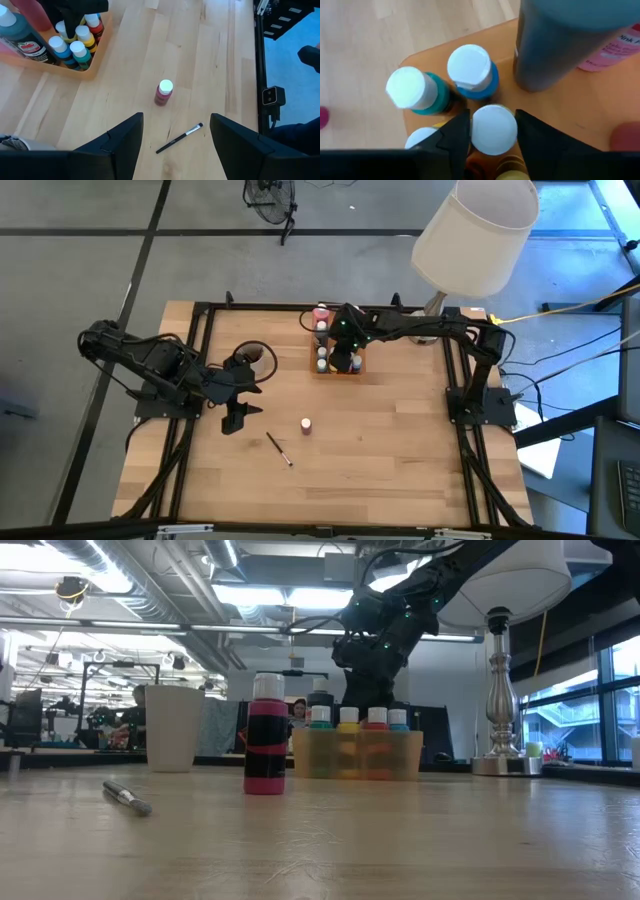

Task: Pick & Place Paint Supplies
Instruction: Put the small light yellow paint bottle into the orange bin, then put the silver paint brush into the white cup

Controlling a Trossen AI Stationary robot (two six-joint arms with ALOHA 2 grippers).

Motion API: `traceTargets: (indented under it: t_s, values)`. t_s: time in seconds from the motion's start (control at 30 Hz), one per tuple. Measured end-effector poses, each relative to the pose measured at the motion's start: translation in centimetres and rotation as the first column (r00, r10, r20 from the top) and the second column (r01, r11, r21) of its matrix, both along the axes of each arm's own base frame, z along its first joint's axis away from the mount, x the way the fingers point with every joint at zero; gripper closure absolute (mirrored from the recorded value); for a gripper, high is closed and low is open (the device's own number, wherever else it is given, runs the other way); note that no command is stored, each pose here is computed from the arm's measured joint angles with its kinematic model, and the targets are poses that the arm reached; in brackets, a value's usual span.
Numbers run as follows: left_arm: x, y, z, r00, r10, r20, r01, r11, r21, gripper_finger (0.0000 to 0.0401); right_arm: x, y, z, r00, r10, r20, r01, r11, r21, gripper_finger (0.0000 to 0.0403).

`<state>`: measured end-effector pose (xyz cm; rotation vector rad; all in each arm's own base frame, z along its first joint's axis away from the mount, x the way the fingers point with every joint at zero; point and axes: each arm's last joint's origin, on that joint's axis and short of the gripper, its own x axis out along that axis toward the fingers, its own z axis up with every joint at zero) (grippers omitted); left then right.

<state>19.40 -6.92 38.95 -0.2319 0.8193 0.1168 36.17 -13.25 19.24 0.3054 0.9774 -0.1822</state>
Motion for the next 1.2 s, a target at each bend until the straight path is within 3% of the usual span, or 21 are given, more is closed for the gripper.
traceTargets:
  t_s: [0.2, 0.63, 0.97, 1.2]
  values:
    - [0.0, 0.0, 0.0, 1.0, 0.0, 0.004, 0.0, 1.0, -0.002, 0.0175, -0.2, 0.2, -0.4, 0.998, -0.04, -0.041, 0.041, 0.999, 0.024, 0.0199]
    - [0.2, -0.1, 0.2, 1.0, 0.0, 0.025, 0.001, 1.0, -0.009, 0.0175, 1.0, 0.4, 3.0, 1.0, -0.016, -0.016, 0.016, 0.999, -0.028, 0.0186]
    - [0.3, -0.2, 0.0, 1.0, -0.008, 0.012, 0.008, 0.999, -0.037, 0.0175, 1.6, 0.5, 8.2, 0.999, -0.013, -0.032, 0.01, 0.996, -0.094, 0.0185]
    - [0.3, -0.5, 0.0, 0.997, -0.082, -0.012, 0.081, 0.993, -0.089, 0.0175, 1.9, 3.2, 13.8, 0.998, 0.07, -0.004, -0.07, 0.995, -0.076, 0.0185]
